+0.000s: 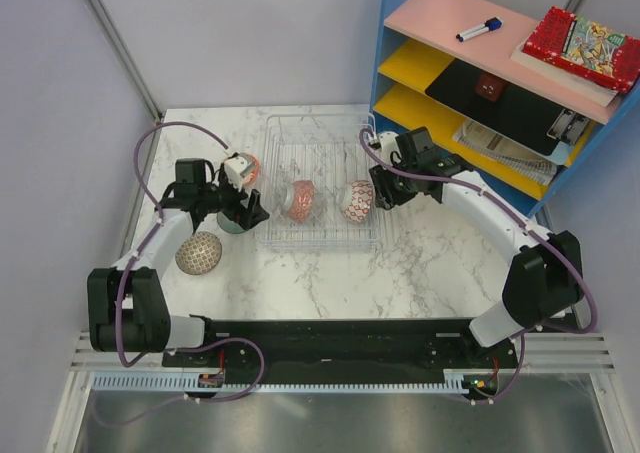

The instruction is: Load the bowls into the dish rack

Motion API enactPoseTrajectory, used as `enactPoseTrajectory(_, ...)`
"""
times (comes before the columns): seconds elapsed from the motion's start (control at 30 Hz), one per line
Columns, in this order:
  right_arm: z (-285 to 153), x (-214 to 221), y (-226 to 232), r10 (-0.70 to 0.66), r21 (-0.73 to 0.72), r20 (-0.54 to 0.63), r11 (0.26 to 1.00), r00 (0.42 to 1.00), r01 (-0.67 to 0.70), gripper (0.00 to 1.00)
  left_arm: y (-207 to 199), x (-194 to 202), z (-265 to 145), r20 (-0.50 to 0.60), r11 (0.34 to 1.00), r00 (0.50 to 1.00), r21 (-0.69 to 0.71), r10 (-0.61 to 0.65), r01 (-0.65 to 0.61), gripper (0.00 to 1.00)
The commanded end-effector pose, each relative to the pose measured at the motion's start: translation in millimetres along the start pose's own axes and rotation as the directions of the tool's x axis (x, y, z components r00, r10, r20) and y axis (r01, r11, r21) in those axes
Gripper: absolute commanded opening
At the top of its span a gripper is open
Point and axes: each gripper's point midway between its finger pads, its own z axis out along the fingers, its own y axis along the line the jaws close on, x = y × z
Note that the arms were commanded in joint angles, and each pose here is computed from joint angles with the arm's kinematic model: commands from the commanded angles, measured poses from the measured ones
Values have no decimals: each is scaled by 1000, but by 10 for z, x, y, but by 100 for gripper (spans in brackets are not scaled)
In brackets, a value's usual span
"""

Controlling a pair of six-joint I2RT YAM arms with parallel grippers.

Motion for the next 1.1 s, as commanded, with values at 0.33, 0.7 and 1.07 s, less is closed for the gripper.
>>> enactPoseTrajectory(0.33, 253, 237, 56, -36, -25, -56, 999, 998, 35, 43, -197, 155, 141, -26, 997, 998, 61, 50, -48, 100)
enactPoseTrajectory(0.7, 31, 430, 164, -91, -38, -71, 995, 993, 88, 19, -551, 337, 82, -75, 985, 994, 160, 77, -64, 100)
enactPoseTrajectory(1.07, -130, 759, 341, -137, -115, -101, 985, 985, 125, 17, -836, 324, -102, -79, 972, 989, 210, 121, -102, 100)
